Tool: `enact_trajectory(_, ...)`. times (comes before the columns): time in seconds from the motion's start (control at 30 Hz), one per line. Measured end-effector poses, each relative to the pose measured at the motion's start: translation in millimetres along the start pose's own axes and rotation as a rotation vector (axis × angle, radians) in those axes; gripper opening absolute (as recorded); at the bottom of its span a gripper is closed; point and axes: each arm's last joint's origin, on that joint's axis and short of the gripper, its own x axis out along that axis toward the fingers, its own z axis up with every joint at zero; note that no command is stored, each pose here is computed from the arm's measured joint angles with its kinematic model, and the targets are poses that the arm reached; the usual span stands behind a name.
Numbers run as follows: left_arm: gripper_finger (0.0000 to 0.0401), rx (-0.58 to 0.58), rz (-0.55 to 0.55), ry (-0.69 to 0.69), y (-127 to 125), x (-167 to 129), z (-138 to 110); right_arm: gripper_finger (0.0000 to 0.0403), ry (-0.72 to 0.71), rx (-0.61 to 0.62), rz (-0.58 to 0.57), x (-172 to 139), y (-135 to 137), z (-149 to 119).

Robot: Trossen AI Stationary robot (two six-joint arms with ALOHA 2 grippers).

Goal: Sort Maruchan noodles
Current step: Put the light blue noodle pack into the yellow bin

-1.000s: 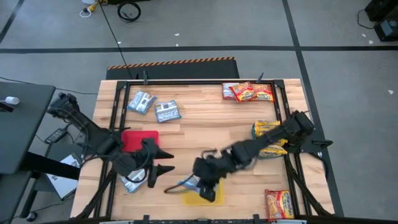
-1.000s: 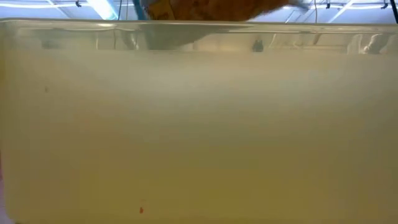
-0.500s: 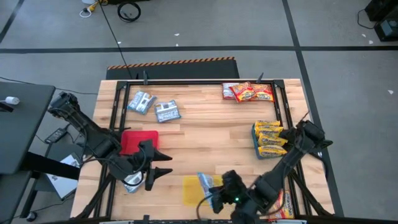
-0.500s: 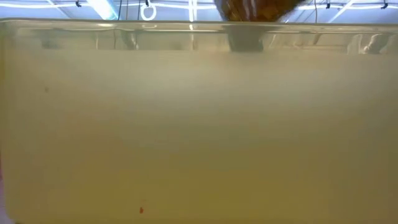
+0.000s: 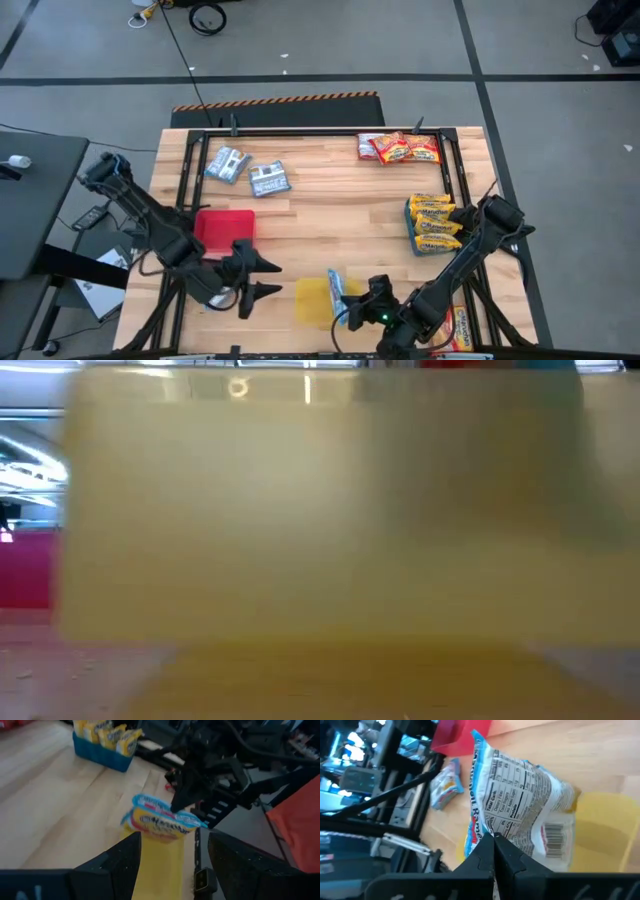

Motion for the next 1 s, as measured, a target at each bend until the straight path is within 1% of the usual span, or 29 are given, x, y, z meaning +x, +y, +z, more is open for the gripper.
enact_trajectory(0.2, 0.0233, -0.016, 0.005, -0.003, -7.3, 25.2, -17.6, 0.0003, 0.03, -0.002, -0.028, 1.9, -8.4, -1.8)
enact_trajectory(0.3, 0.0233, 0.018, 0.015, -0.014, -8.1, 42.1, -25.7, 0.0003, 0.042, 0.008, -0.029, 1.8, -8.2, -2.4)
enact_trajectory(0.37, 0.0233, 0.032, 0.045, -0.01, -4.3, 55.7, -31.6, 0.0003, 0.052, 0.013, -0.027, 1.7, -7.0, -2.8)
enact_trajectory(0.5, 0.0233, 0.064, 0.1, 0.05, 8.1, 82.0, -45.4, 0.0003, 0.088, -0.004, -0.013, -1.0, 0.6, -3.5)
enact_trajectory(0.6, 0.0233, 0.109, 0.104, 0.118, 16.6, 99.9, -56.6, 0.0003, 0.102, 0.005, -0.009, -2.2, 3.9, -3.8)
enact_trajectory(0.8, 0.0233, 0.123, 0.076, 0.208, 24.8, 122.9, -76.8, 0.0003, 0.138, 0.123, 0.028, -4.7, 9.4, -7.8)
enact_trajectory(0.93, 0.0233, 0.136, 0.095, 0.232, 28.3, 129.2, -86.7, 0.0003, 0.158, 0.201, 0.037, -6.6, 11.1, -9.9)
enact_trajectory(1.0, 0.0233, 0.138, 0.105, 0.242, 30.0, 131.8, -91.0, 0.0003, 0.179, 0.211, 0.026, -6.9, 10.8, -10.4)
